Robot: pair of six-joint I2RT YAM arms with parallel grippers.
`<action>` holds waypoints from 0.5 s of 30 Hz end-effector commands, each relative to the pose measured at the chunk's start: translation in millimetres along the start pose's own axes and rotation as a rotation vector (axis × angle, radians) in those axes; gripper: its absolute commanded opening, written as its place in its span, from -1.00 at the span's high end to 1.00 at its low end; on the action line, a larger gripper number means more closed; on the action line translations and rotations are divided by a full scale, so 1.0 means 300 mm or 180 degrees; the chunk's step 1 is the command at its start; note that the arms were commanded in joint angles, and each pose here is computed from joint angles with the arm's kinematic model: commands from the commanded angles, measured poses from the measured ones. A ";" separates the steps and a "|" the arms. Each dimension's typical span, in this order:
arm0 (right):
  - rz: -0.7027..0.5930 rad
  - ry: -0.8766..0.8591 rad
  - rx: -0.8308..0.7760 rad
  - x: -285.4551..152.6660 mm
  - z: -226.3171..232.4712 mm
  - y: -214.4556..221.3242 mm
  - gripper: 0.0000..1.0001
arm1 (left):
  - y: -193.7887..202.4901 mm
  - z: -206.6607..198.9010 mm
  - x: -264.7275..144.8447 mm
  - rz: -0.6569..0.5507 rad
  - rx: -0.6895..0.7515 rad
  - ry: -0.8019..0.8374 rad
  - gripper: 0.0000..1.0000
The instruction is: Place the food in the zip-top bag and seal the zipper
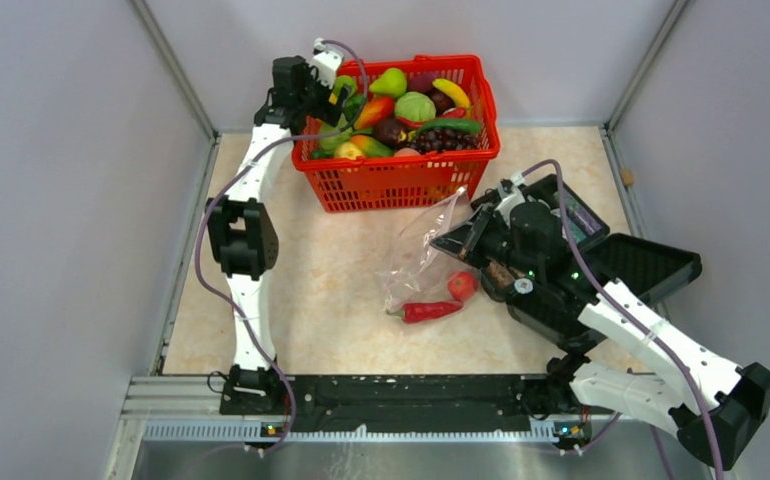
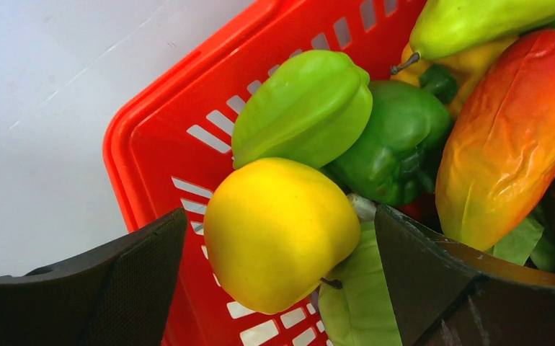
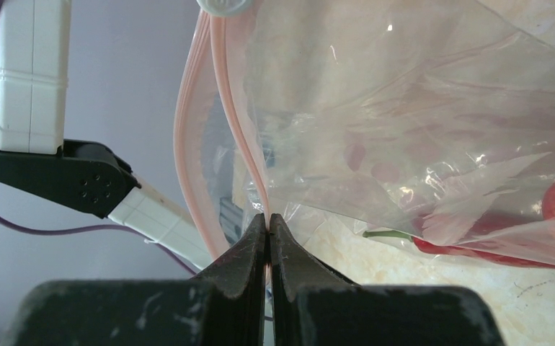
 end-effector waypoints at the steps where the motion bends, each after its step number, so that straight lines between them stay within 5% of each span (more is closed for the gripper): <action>1: -0.0022 -0.0188 -0.0041 0.005 0.059 -0.018 1.00 | 0.042 0.033 -0.005 0.0210 0.0107 -0.0162 -0.97; 5: -0.0002 -0.0201 -0.0040 0.010 0.059 -0.014 1.00 | 0.062 -0.008 0.010 0.0209 0.0041 0.0035 -0.87; 9: -0.0006 -0.0255 -0.0041 0.005 0.068 -0.015 1.00 | 0.074 -0.022 0.007 0.0289 -0.0130 -0.0025 -0.39; 15: -0.0032 -0.0230 -0.0061 -0.003 0.062 -0.017 1.00 | 0.075 -0.107 -0.051 0.0259 -0.0236 0.0151 0.05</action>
Point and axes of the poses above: each gripper's point midway between its finger pads, its own x axis out along the fingers, its own z axis along the line the jaws close on, y = z × x, the point moved 2 cm from there along -x, back along the fingers, and after that the axes turned 2 degrees about x, right-handed, at the moved point
